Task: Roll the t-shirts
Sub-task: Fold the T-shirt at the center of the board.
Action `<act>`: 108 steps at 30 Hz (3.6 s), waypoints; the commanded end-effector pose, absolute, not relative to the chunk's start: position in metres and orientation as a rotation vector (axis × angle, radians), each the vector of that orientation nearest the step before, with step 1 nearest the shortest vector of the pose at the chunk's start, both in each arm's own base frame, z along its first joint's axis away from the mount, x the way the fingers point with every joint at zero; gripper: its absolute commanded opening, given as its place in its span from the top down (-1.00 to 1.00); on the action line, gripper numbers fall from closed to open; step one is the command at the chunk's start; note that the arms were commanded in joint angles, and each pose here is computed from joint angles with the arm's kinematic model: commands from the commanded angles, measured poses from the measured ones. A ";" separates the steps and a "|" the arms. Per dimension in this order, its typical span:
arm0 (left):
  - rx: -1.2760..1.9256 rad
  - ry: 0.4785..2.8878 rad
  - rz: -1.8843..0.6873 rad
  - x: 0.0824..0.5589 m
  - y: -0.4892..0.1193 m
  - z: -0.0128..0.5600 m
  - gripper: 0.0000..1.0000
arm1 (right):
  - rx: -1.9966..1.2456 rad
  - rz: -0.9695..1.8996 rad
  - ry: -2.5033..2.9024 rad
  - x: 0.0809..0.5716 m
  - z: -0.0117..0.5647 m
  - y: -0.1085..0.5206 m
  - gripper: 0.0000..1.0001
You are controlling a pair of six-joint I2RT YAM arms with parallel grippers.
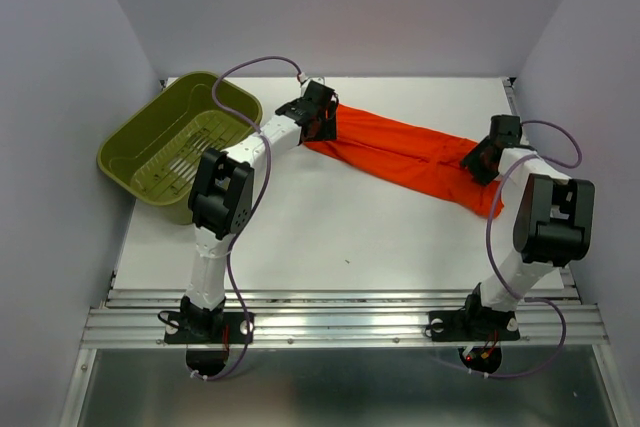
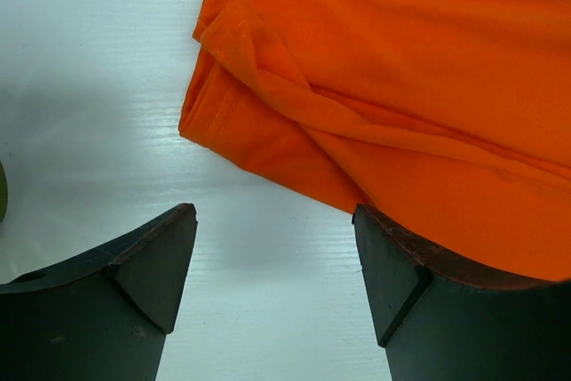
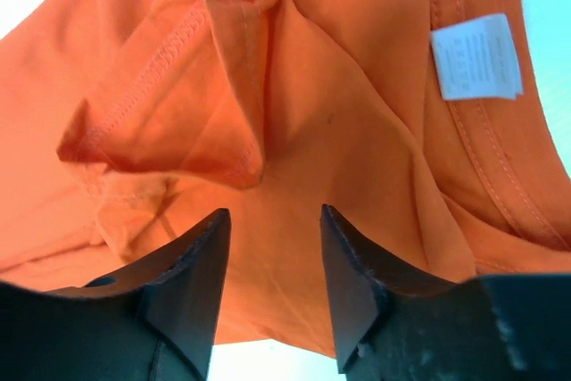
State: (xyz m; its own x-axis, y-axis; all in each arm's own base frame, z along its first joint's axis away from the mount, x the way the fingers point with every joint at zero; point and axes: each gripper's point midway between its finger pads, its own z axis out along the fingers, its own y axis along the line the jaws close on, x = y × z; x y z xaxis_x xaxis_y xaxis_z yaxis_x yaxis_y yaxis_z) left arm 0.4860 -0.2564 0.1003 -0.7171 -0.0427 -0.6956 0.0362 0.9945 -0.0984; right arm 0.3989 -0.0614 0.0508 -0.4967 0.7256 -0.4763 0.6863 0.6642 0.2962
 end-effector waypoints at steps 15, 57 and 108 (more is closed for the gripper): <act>0.005 2.288 -0.153 0.487 -0.256 0.145 -0.64 | 1.059 0.136 2.214 0.453 0.059 -0.069 0.52; 0.003 2.314 -0.113 0.499 -0.254 0.129 -0.48 | 1.008 0.127 2.097 0.442 0.129 -0.089 -0.02; -0.207 2.234 -0.193 0.588 -0.269 0.105 0.76 | 0.988 0.226 2.189 0.424 0.107 -0.067 0.00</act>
State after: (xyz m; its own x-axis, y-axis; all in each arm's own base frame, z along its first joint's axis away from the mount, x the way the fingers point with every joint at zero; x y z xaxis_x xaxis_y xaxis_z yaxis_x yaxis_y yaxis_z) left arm 0.5707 -0.2753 0.0912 -0.6587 -0.1201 -0.7428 -0.0261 0.9902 -0.1369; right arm 0.4257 -0.0701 0.1069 -0.4427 0.7192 -0.5355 0.6041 0.6806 0.4146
